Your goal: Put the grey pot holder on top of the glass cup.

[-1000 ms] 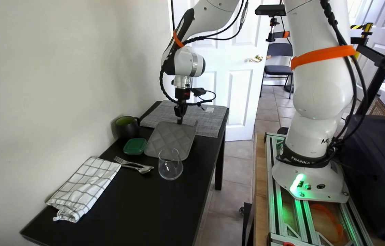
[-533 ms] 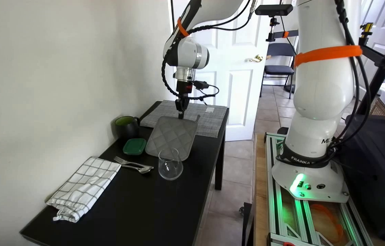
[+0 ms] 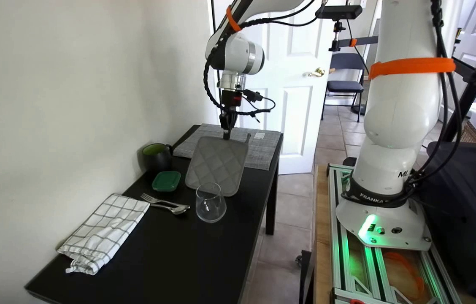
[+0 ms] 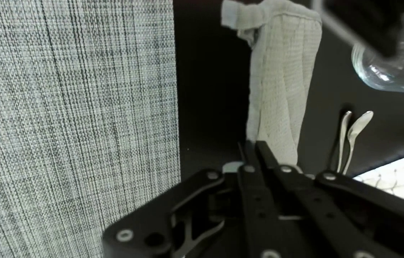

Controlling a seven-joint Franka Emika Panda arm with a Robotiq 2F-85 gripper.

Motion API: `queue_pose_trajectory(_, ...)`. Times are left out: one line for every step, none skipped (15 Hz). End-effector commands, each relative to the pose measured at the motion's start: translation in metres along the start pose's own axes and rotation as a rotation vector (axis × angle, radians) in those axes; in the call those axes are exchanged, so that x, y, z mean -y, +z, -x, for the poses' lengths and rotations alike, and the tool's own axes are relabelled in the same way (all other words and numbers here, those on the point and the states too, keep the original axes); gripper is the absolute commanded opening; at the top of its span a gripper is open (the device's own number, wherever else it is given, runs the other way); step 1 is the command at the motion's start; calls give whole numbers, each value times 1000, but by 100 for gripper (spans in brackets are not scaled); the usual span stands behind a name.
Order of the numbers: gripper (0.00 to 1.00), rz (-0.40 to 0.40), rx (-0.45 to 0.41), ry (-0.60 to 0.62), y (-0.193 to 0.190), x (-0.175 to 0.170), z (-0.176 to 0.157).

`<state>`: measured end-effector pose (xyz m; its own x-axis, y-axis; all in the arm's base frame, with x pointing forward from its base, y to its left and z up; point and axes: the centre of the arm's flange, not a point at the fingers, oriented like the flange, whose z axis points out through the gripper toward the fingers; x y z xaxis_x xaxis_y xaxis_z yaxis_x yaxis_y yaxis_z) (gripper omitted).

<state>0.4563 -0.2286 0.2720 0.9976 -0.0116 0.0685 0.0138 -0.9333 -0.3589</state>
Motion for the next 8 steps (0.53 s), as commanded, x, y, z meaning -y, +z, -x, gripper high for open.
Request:
queue_pose_trajectory(1, -49, -27, -39, -27, 23, 16)
queue_pose_trajectory(1, -56, -38, -50, -33, 27, 16)
queue_pose_trajectory(1, -68, -45, -61, -41, 33, 16)
queue_pose_trajectory(1, -74, -53, -71, -48, 36, 17)
queue_pose_trajectory(1, -82, -62, -79, -55, 42, 17)
queue_pose_trajectory(1, -90, -65, -91, -61, 47, 18)
queue_pose_trajectory(1, -96, -71, -102, -67, 53, 19)
queue_pose_trajectory(1, -108, -75, -115, -73, 60, 20)
